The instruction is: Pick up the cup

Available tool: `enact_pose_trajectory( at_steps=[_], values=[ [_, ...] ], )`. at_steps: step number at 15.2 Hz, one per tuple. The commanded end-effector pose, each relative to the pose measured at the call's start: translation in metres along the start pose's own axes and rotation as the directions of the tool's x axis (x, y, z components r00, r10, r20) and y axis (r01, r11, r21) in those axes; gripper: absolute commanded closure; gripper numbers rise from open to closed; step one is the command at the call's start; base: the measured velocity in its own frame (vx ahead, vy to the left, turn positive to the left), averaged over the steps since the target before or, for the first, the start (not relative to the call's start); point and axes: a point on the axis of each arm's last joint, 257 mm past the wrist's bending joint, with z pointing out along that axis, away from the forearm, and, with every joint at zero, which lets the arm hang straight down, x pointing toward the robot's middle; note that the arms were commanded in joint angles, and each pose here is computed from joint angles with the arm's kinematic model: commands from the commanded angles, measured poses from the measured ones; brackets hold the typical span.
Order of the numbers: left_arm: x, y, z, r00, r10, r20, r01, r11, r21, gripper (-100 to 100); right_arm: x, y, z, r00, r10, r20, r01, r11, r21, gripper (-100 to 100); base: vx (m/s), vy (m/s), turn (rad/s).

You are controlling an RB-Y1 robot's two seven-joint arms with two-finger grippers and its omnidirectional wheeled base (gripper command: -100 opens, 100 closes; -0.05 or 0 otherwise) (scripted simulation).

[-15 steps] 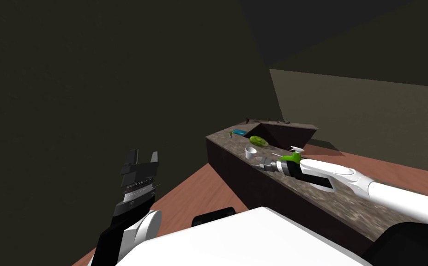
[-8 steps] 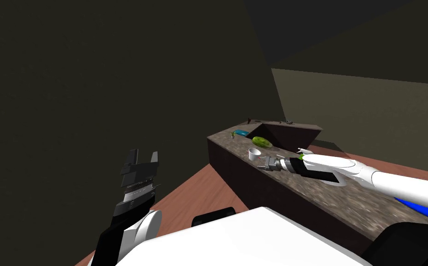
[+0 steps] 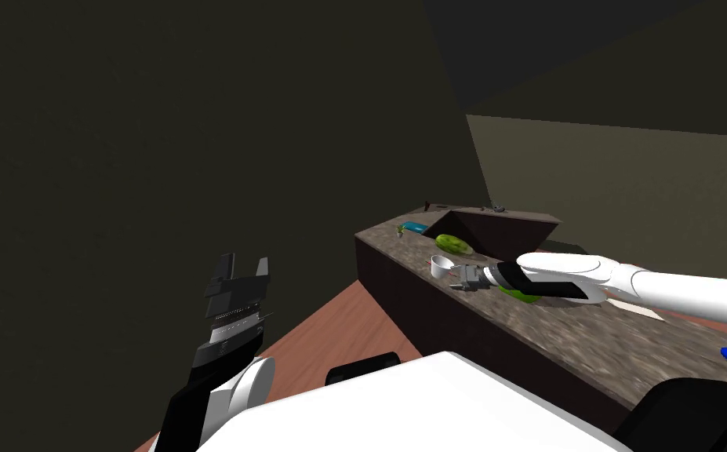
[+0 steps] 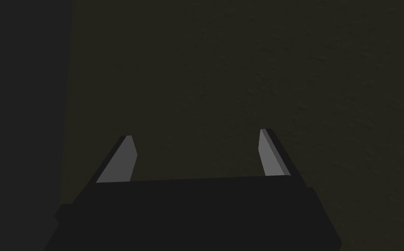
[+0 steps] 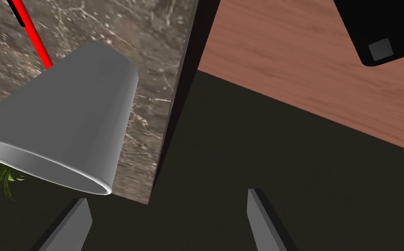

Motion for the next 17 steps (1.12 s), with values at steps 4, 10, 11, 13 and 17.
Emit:
enact_pose_trajectory(
  at_steps=[4, 10, 11, 13, 17],
  values=[
    [0.0, 0.0, 0.0, 1.0, 0.0, 0.0, 0.0, 1.0, 0.0, 0, 0.021, -0.011, -0.014, 0.991, -0.088, -0.101, 0.086, 0.996, -0.019, -100, 0.069, 0.041, 0.025],
    [0.0, 0.0, 0.0, 1.0, 0.0, 0.0, 0.0, 1.0, 0.0, 0, 0.046, -0.016, -0.026, 0.966, -0.165, -0.2, 0.156, 0.986, -0.06, -100, 0.077, 0.028, 0.031],
    [0.0, 0.0, 0.0, 1.0, 0.0, 0.0, 0.0, 1.0, 0.0, 0, 0.058, -0.016, -0.033, 0.95, -0.198, -0.242, 0.182, 0.98, -0.085, -100, 0.058, 0.026, 0.029],
    [0.0, 0.0, 0.0, 1.0, 0.0, 0.0, 0.0, 1.0, 0.0, 0, 0.069, -0.015, -0.039, 0.933, -0.227, -0.28, 0.203, 0.973, -0.112, -100, 0.097, 0.046, 0.055],
    [0.0, 0.0, 0.0, 1.0, 0.0, 0.0, 0.0, 1.0, 0.0, 0, 0.069, -0.014, -0.04, 0.941, -0.194, -0.277, 0.169, 0.979, -0.111, -100, 0.074, 0.03, 0.018]
  ],
)
